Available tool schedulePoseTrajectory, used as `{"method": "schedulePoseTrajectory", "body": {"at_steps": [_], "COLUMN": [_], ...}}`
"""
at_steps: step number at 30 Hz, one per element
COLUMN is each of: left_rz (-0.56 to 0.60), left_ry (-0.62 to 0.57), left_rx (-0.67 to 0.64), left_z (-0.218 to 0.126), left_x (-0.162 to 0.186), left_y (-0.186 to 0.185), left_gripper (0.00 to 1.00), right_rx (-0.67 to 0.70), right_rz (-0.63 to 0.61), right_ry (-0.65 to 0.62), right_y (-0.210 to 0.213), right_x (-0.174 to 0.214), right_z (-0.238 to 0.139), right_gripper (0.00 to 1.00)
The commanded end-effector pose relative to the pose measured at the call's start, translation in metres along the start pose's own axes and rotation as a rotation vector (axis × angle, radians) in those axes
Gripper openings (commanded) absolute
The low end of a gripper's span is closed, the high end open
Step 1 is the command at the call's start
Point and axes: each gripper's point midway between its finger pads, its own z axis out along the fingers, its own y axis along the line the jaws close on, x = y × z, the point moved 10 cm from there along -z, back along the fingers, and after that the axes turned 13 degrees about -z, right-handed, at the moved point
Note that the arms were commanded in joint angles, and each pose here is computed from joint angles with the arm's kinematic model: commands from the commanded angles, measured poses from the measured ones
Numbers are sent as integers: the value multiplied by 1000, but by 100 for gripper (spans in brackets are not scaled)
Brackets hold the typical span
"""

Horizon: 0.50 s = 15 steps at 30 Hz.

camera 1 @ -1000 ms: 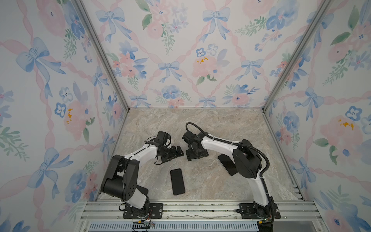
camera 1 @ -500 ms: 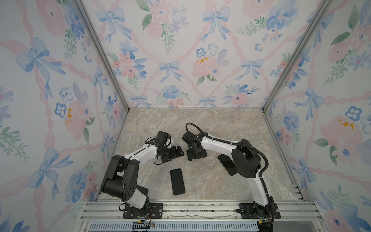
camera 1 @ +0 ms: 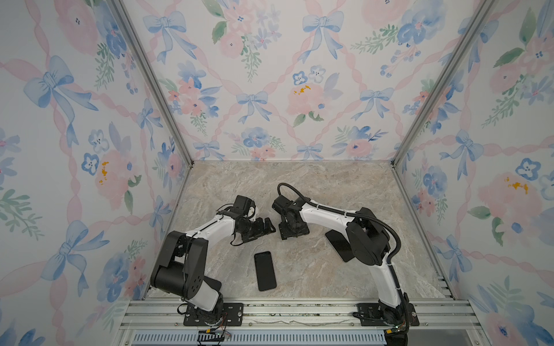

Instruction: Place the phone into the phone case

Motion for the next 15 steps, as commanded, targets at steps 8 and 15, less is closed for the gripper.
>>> {"method": "schedulePoseTrajectory", "body": {"at_steps": [8,15], "left_rz": [28,30], "left_ry": [30,40], "left_rx": [10,21], "left_z": [5,10], "left_x": [-4,-12], "left_y": [-9,-16], "left_gripper": [98,98], "right_rx": [33,43], "right_rz": [83,118], "right_ry": [-81,-114], "right_y": [-26,-47], "right_x": [-18,-36], "right_z": [-16,-21], "right_gripper": [56,54]}}
